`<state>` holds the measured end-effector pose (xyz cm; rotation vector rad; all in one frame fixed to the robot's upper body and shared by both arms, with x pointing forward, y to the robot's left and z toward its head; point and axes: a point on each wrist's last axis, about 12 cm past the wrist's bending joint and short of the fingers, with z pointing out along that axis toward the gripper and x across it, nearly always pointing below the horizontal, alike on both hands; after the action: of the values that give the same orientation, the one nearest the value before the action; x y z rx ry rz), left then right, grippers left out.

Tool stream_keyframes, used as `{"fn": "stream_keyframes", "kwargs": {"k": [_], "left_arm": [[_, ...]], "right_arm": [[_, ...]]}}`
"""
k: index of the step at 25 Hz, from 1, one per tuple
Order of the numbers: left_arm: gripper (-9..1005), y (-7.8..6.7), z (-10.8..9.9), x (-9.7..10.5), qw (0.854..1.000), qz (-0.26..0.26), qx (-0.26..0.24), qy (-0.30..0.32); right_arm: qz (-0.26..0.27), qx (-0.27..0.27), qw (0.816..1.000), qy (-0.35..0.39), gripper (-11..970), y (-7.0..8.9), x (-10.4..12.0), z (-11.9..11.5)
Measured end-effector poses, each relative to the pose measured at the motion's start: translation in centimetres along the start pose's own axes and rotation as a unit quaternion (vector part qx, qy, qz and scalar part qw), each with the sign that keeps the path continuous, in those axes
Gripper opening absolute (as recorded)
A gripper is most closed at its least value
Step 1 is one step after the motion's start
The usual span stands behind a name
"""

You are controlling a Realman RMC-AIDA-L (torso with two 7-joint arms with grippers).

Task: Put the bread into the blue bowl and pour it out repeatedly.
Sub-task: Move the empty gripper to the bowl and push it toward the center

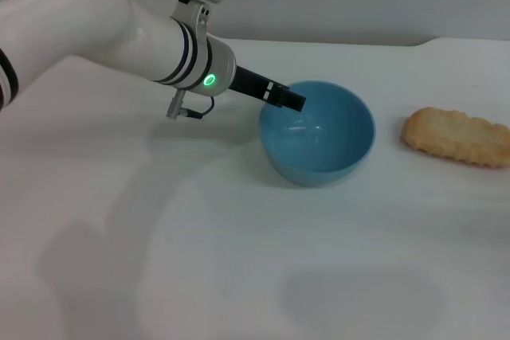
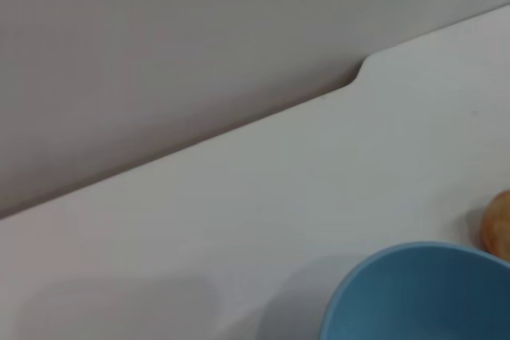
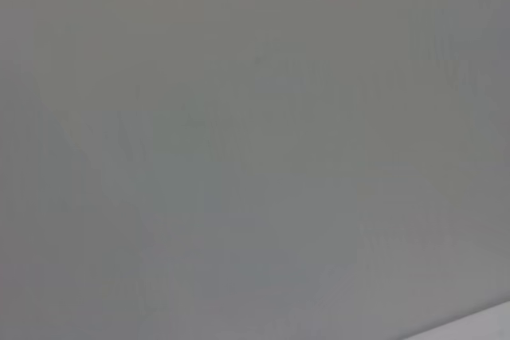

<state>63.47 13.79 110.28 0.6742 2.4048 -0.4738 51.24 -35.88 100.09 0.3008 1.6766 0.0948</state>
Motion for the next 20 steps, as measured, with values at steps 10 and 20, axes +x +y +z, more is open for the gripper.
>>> {"fn": "stream_keyframes", "kwargs": {"k": [10,20], "left_arm": [[813,0.4,1.0,1.3,1.0,-0.004,-0.013,0.024],[812,0.9,1.4,2.3,0.999,-0.03,-0.015,0.028]], "right_arm": [[0.0,0.0,1.0,0.004,686,0.0,0.2,-0.1],[0.001,0.002,1.0,0.007,684,-0.1,0.4,-0.4]]}}
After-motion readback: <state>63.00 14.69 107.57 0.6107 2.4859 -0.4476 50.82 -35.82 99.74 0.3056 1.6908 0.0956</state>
